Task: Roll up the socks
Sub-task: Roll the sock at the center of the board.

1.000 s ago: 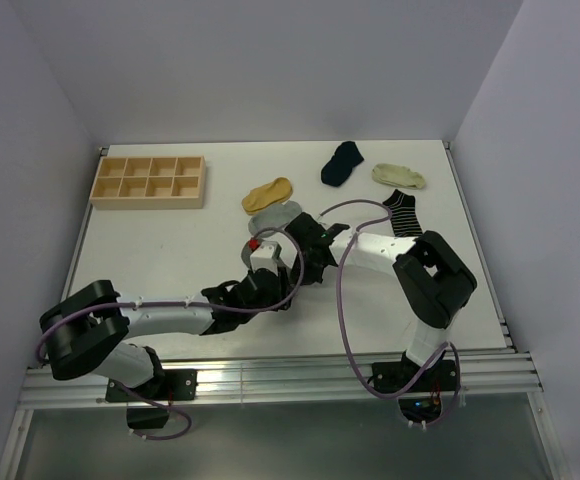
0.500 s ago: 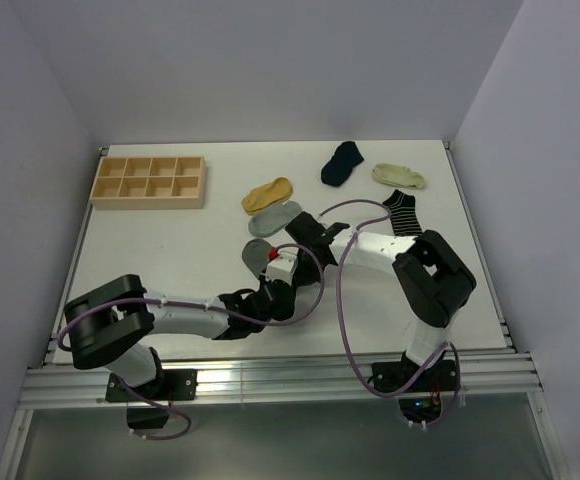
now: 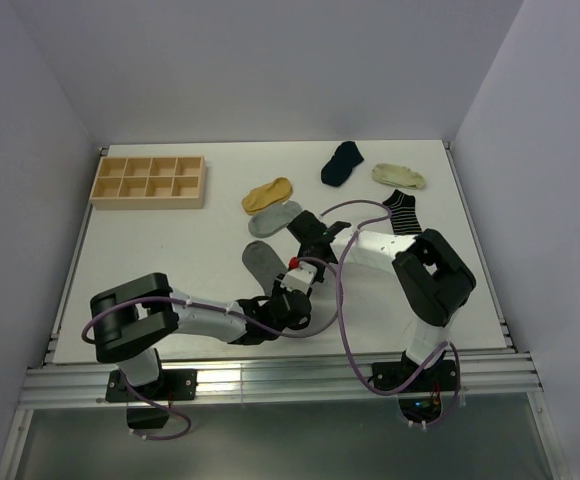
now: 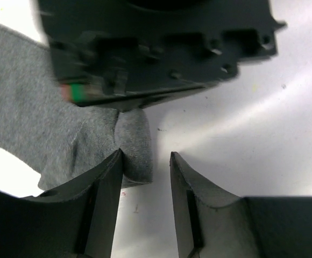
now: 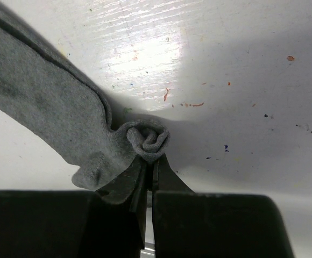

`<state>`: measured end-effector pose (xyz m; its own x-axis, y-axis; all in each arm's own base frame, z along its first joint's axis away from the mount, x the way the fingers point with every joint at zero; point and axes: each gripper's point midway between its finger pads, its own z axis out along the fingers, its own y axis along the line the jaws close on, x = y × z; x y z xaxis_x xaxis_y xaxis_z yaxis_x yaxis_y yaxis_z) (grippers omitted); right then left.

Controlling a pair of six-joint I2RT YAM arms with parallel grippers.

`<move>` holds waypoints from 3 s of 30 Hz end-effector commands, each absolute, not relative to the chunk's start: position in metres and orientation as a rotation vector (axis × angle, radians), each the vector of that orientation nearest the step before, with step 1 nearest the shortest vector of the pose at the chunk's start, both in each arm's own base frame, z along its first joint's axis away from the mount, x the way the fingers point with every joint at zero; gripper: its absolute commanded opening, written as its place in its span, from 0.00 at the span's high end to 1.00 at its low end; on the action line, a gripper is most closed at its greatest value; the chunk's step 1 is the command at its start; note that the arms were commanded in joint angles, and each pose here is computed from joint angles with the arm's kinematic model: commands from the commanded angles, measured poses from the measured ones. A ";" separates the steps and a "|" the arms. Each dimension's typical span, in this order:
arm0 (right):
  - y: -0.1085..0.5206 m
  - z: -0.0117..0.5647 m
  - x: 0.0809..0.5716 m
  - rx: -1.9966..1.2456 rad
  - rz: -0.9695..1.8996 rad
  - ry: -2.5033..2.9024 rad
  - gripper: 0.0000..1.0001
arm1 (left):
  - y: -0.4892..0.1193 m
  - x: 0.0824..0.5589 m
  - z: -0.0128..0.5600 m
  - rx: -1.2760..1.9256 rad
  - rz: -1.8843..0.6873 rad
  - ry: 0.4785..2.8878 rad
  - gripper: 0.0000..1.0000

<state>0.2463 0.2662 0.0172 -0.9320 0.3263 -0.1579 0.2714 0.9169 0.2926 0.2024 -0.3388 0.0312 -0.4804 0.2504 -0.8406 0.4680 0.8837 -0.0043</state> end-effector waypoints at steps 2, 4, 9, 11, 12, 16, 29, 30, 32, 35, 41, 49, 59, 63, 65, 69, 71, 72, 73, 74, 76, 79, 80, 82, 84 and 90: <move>0.262 0.008 0.242 0.454 0.348 2.909 1.00 | -0.353 0.198 0.031 0.571 -0.236 2.063 0.57; 0.262 0.008 0.243 0.452 0.351 2.909 1.00 | -0.354 0.196 0.025 0.581 -0.215 2.075 0.60; 0.261 0.010 0.243 0.461 0.367 2.902 1.00 | -0.349 0.193 0.014 0.570 -0.180 2.109 0.83; 0.259 0.009 0.242 0.465 0.366 2.903 1.00 | -0.349 0.192 0.014 0.556 -0.190 2.117 0.89; 0.260 0.012 0.244 0.466 0.379 2.893 1.00 | -0.349 0.191 0.014 0.552 -0.200 2.123 0.96; 0.261 0.021 0.249 0.476 0.442 2.846 0.96 | -0.353 0.185 0.024 0.510 -0.279 2.140 1.00; 0.255 0.058 0.264 0.517 0.647 2.606 0.69 | -0.322 0.189 0.024 0.171 -0.704 2.317 1.00; 0.258 0.065 0.267 0.513 0.689 2.569 0.69 | -0.319 0.188 0.022 0.159 -0.720 2.321 1.00; 0.256 0.064 0.264 0.527 0.708 2.552 0.67 | -0.318 0.190 0.024 0.124 -0.758 2.325 1.00; 0.259 0.070 0.266 0.526 0.777 2.500 0.61 | -0.316 0.188 0.023 0.102 -0.799 2.335 1.00; 0.269 0.065 0.266 0.521 0.831 2.512 0.60 | -0.316 0.187 0.020 0.085 -0.841 2.347 1.00; 0.268 0.048 0.264 0.555 0.774 2.570 0.56 | -0.316 0.187 0.018 0.086 -0.845 2.356 0.99; 0.264 0.028 0.257 0.584 0.726 2.629 0.55 | -0.318 0.189 0.018 0.082 -0.865 2.358 1.00; 0.268 0.024 0.258 0.571 0.728 2.644 0.55 | -0.319 0.189 0.017 0.081 -0.872 2.364 0.99; 0.269 0.022 0.257 0.564 0.725 2.652 0.56 | -0.319 0.189 0.017 0.083 -0.877 2.362 0.99; 0.272 0.017 0.257 0.558 0.725 2.672 0.60 | -0.319 0.189 0.016 0.081 -0.887 2.364 0.99; 0.273 0.016 0.257 0.551 0.726 2.679 0.64 | -0.318 0.189 0.016 0.079 -0.886 2.363 0.99; 0.272 0.016 0.256 0.550 0.721 2.680 0.69 | -0.318 0.190 0.017 0.076 -0.889 2.359 0.99; 0.272 0.017 0.257 0.548 0.714 2.682 0.73 | -0.317 0.190 0.017 0.075 -0.889 2.359 0.98; 0.272 0.017 0.257 0.540 0.710 2.682 0.77 | -0.316 0.190 0.016 0.074 -0.885 2.361 0.97; 0.269 0.020 0.258 0.531 0.687 2.680 0.90 | -0.315 0.190 0.017 0.070 -0.879 2.360 0.94; 0.263 0.025 0.260 0.524 0.632 2.677 1.00 | -0.310 0.193 0.019 0.060 -0.844 2.357 0.82; 0.262 0.025 0.260 0.524 0.615 2.678 1.00 | -0.307 0.196 0.020 0.050 -0.820 2.346 0.76; 0.258 0.028 0.261 0.522 0.570 2.681 1.00 | -0.302 0.199 0.026 0.043 -0.788 2.336 0.69; 0.257 0.030 0.260 0.520 0.535 2.697 1.00 | -0.300 0.208 0.042 0.028 -0.757 2.284 0.59; 0.254 0.031 0.259 0.520 0.466 2.723 1.00 | -0.305 0.215 0.078 0.123 -0.600 2.165 0.38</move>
